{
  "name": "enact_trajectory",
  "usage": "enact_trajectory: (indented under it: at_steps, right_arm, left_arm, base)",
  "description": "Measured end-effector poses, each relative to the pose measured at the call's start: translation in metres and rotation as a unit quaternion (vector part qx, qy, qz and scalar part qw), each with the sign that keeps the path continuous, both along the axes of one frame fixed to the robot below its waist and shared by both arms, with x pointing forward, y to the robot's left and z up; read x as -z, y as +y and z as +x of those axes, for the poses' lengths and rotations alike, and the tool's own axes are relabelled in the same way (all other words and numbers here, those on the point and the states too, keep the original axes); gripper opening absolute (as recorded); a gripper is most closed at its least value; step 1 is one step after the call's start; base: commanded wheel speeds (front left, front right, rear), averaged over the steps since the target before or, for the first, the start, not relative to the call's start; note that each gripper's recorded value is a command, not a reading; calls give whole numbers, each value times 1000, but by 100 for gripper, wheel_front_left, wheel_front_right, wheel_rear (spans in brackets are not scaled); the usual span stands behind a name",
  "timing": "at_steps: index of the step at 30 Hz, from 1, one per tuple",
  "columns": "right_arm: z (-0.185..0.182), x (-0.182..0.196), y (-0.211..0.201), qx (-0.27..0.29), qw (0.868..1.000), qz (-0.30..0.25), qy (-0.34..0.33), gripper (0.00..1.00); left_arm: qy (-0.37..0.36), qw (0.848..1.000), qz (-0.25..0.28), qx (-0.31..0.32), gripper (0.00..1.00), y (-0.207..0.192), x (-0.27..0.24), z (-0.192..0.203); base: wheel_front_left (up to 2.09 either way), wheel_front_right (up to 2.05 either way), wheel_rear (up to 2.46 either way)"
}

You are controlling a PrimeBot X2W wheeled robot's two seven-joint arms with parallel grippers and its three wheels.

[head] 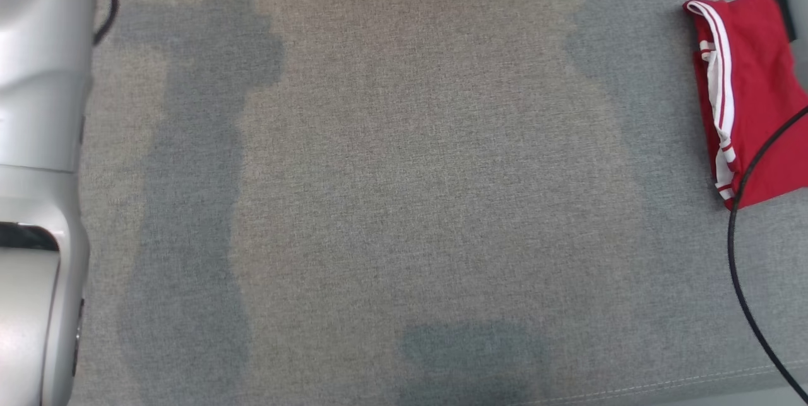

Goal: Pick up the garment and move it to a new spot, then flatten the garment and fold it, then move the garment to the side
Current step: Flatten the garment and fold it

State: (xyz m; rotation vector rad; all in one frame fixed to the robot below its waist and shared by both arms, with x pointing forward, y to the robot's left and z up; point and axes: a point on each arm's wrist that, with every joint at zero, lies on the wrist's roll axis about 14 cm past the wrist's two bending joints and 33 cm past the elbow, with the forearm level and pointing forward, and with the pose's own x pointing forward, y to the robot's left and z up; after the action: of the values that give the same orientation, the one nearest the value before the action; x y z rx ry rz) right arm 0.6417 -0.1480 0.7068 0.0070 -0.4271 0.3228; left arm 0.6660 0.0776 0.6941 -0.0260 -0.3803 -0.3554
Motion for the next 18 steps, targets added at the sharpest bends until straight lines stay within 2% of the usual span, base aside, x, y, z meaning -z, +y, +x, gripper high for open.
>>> enact_trajectory:
  at_steps: [5, 6, 9, 14, 18]
  right_arm:
    - [11, 46, 21, -18, 998, -14, 55, 0]
    - [13, 71, 22, -20, 996, -20, 83, 0]
    - [8, 121, 24, -28, 990, -21, 137, 0]
    - [-24, 195, 24, -47, 976, -13, 213, 0]
    - [-62, 238, 16, -49, 965, -10, 258, 0]
  left_arm:
    - [80, 997, -2, -6, 0, 3, 61, 11]
    - [118, 993, -16, -12, 0, 8, 93, 10]
    - [177, 984, -33, -19, 0, 14, 144, 2]
    - [277, 959, -60, -26, 0, 16, 233, -38]
    - [315, 945, -80, -30, 0, 20, 271, -76]
  base:
    - [0, 0, 0]
    - [0, 0, 0]
    - [0, 0, 0]
    - [0, 0, 0]
    - [0, 0, 0]
